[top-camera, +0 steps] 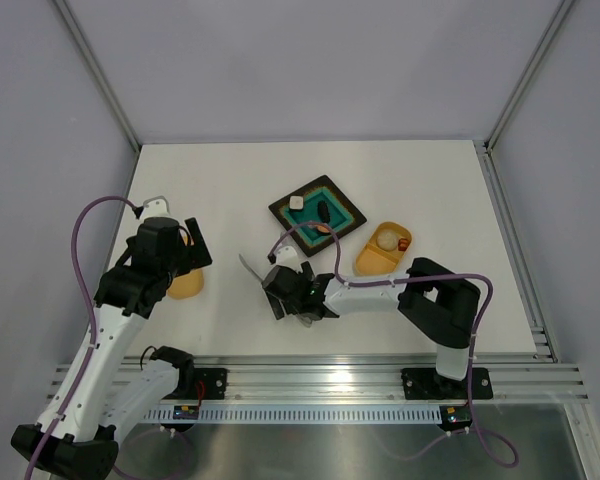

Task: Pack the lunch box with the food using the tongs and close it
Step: Pick up the clamp at the center of the board, then pick up the fake food from the plate, then place the fake food in the packing box.

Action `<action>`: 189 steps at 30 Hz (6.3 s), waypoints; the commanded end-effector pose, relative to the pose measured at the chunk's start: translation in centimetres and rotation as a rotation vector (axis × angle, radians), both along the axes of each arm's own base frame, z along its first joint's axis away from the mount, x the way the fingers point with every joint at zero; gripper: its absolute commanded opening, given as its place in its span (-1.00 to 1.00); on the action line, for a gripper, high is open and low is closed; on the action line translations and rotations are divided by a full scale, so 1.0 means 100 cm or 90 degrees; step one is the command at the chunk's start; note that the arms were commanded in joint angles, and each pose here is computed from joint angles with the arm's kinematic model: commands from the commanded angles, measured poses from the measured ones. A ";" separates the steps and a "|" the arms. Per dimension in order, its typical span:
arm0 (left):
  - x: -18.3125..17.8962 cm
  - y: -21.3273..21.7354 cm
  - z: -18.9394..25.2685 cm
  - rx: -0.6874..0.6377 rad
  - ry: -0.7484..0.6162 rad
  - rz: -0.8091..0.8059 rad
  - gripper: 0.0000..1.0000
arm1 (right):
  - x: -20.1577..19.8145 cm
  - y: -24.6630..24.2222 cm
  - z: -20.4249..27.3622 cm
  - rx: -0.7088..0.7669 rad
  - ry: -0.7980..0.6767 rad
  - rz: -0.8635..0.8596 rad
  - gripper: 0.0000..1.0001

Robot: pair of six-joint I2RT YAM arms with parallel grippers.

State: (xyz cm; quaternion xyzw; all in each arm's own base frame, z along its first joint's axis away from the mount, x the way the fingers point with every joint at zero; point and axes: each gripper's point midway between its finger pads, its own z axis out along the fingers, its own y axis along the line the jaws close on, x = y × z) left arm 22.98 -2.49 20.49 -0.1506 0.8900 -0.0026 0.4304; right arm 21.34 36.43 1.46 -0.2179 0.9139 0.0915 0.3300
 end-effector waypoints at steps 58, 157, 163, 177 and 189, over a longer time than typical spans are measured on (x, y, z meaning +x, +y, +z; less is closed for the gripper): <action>-0.001 0.002 0.005 -0.004 -0.031 0.007 0.98 | 0.084 -0.138 0.164 0.074 0.205 -0.137 -0.26; 0.015 -0.009 -0.002 -0.003 -0.018 -0.027 0.98 | -0.005 -0.234 0.180 0.070 0.173 -0.305 -0.95; 0.015 -0.011 -0.006 -0.011 -0.013 -0.028 0.98 | -0.020 -0.233 0.165 0.071 0.205 -0.294 -0.93; 0.017 -0.013 -0.006 -0.018 -0.013 -0.030 0.98 | -0.015 -0.229 0.156 0.065 0.211 -0.285 -0.28; 0.016 -0.013 -0.006 -0.016 -0.011 -0.032 0.98 | -0.007 -0.226 0.169 0.074 0.194 -0.276 -0.11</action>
